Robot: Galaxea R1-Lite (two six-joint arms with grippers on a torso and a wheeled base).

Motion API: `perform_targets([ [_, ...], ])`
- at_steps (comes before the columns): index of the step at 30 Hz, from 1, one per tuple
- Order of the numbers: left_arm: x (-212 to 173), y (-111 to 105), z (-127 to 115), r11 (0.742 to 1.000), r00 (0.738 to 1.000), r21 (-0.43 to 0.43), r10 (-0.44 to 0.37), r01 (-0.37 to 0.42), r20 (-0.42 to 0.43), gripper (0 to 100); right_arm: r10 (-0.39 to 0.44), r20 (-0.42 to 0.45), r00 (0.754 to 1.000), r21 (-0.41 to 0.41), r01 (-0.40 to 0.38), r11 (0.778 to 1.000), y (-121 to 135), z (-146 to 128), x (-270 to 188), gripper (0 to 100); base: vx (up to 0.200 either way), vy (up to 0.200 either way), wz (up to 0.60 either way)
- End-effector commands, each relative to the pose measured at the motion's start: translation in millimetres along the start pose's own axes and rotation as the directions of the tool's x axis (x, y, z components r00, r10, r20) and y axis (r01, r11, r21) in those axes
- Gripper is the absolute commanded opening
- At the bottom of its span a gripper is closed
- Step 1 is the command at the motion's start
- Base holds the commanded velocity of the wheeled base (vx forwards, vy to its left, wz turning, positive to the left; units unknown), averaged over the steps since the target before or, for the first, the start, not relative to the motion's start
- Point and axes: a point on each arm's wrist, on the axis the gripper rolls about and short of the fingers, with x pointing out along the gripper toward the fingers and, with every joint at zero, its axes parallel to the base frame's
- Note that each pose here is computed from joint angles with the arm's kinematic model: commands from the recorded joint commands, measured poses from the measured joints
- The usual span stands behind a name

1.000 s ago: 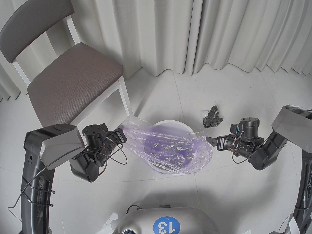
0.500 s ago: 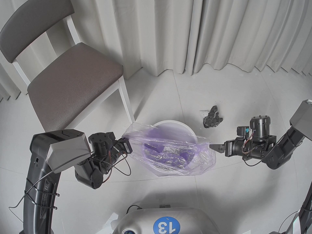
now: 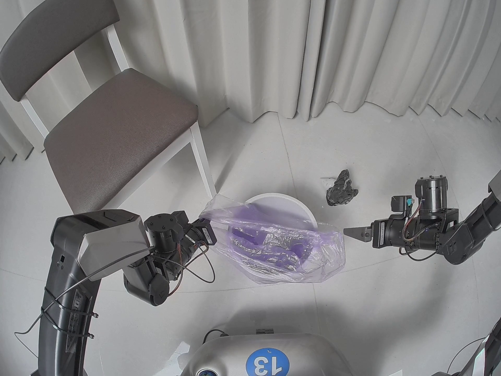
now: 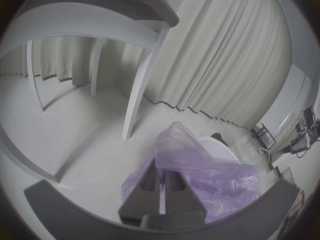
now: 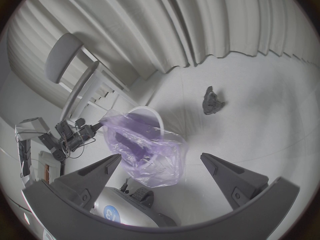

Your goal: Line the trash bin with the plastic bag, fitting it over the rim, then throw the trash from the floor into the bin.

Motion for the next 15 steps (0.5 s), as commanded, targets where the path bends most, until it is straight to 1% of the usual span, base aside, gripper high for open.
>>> perform_targets([
  [1,-1,5,5,1.000,1.000,-0.002,0.011,-0.011,0.018,100,0.008,0.005,1.000,-0.010,-0.008,1.000,4,0,1,100,0.000,0.000,0.00],
  [4,-5,12,12,1.000,0.999,-0.003,0.023,-0.022,0.028,100,0.009,0.022,1.000,-0.012,-0.008,1.000,4,2,-1,100,0.000,0.000,0.00],
  [7,-15,18,21,1.000,0.999,0.001,-0.003,0.003,0.044,100,0.010,0.037,0.999,-0.017,-0.009,1.000,6,5,-8,100,0.000,0.000,0.00],
  [10,-27,24,25,0.999,0.999,0.006,-0.047,0.047,0.025,100,0.012,0.048,0.999,-0.023,-0.011,1.000,8,6,-13,100,0.000,0.000,0.00],
  [12,-35,29,27,0.998,0.998,0.006,-0.060,0.060,-0.001,100,0.014,0.052,0.999,-0.029,-0.012,1.000,10,7,-15,100,0.000,0.000,0.00],
  [15,-45,36,31,0.997,0.997,0.035,-0.063,0.064,-0.033,100,0.016,0.048,0.999,-0.034,-0.014,0.999,11,5,-16,100,0.000,0.000,0.00],
])
